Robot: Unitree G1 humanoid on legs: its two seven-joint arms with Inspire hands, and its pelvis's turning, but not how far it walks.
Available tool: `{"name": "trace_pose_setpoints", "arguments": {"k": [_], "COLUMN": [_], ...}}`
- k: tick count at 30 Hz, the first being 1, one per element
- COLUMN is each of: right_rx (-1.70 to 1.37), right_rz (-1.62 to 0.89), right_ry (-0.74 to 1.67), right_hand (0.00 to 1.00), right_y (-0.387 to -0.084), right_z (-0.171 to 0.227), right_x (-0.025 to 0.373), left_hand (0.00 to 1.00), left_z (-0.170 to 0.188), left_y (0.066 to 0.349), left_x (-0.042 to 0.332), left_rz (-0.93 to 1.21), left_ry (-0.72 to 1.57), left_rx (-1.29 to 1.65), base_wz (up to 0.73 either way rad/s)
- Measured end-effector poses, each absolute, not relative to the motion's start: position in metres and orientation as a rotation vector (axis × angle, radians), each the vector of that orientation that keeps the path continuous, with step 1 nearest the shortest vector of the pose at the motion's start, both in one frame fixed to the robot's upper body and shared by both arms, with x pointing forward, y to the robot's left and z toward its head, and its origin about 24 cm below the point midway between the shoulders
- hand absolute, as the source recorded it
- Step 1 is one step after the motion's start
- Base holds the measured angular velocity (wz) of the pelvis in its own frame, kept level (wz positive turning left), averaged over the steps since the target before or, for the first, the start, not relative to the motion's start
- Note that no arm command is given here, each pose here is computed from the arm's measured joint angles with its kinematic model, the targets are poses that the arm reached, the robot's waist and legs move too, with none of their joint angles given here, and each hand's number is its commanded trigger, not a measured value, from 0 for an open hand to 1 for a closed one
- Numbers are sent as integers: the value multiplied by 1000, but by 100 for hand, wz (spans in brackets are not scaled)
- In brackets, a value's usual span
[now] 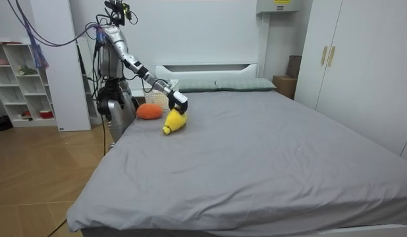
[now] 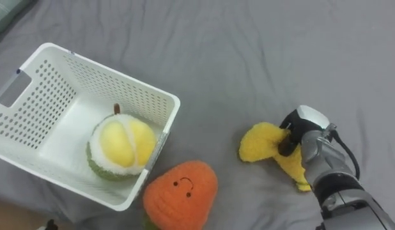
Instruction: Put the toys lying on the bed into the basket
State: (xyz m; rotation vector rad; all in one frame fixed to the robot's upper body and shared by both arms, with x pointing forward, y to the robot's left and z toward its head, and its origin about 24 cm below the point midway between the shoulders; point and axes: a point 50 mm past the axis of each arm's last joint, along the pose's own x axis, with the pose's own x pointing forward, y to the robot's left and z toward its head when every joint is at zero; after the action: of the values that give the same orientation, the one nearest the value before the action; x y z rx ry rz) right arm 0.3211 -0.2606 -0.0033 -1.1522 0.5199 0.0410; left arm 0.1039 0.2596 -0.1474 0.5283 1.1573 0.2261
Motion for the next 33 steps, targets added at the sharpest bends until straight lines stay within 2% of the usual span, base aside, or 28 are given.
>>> {"name": "trace_pose_setpoints", "arguments": {"k": [4,8,13,33], "right_rx": [-1119,-1101,-1082,-1039], "right_rz": [30,31,40,158], "right_ry": [295,188,-42,-314], "right_hand": [100,100,100,100], "right_y": [-237,-226,-199,-147], "right_z": [30,43,84,147], "right_x": [337,332,328,300], "left_hand": [0,0,0,0], "left_z": [-148,-148,-151,-152], "left_y": [267,269,267,254], "left_x": [94,88,70,67], "left_rz": [233,248,301,327], "left_ry": [1183,1186,1213,1199], "left_rx": [547,535,481,458], "base_wz": [3,-4,-8,-1]}}
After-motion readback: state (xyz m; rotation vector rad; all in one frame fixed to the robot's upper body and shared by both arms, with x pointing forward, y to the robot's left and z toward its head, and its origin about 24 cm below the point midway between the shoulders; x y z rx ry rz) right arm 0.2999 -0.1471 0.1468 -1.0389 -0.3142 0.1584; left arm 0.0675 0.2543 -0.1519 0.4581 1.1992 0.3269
